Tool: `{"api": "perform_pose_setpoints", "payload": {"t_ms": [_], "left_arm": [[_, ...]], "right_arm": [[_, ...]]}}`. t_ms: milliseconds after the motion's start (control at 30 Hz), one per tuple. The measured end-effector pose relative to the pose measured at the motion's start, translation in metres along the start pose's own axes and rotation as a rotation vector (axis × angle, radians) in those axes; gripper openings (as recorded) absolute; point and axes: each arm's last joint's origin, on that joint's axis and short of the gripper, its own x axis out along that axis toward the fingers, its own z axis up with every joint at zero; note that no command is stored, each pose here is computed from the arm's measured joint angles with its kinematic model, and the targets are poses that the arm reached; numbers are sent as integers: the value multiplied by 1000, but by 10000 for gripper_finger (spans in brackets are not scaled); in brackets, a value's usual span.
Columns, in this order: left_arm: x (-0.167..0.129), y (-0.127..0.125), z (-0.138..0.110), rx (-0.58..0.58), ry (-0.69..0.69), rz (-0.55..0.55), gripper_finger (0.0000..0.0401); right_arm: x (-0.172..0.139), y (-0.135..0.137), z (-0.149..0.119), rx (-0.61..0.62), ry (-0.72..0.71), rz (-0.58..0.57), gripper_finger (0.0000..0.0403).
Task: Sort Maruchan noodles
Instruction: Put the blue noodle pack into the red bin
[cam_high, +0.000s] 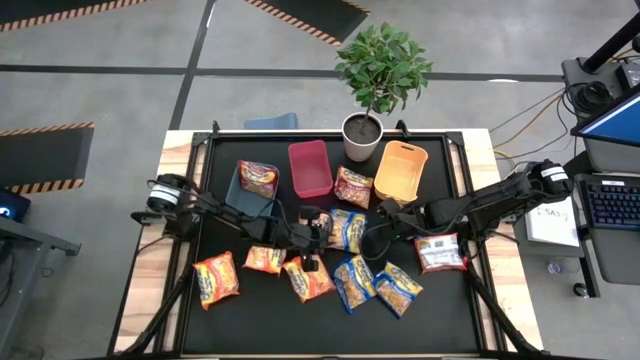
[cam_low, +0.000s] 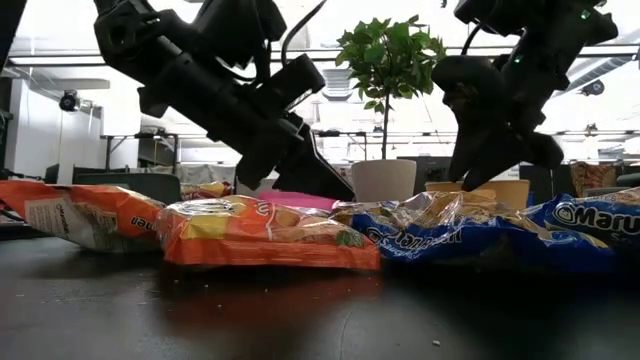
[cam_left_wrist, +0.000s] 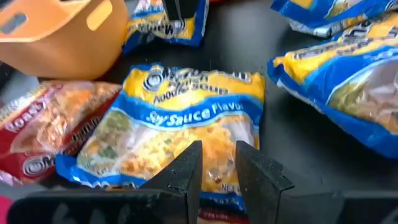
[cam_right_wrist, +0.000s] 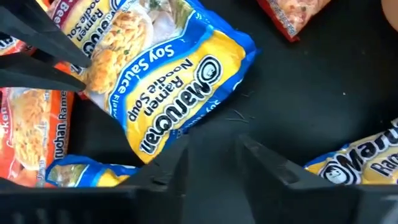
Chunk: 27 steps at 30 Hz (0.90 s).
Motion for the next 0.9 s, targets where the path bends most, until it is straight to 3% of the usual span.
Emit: {"api": "perform_pose_setpoints", "payload": {"t_ms": [267,500,667,900], "left_arm": [[1,-1,-7,-21,47,-4,78],[7,-4,-14,-58,64,-8,74],[9,-5,-17,-69,69,-6,74],[10,-5,-17,-67,73,-5,74]], "right_arm": [[15,-7,0,35,-61,33,239],[30,-13,4,42,-119,100,302],[39,-15,6,23,-161,140,321],[59,-14,3,-52,-217,209,311]]}}
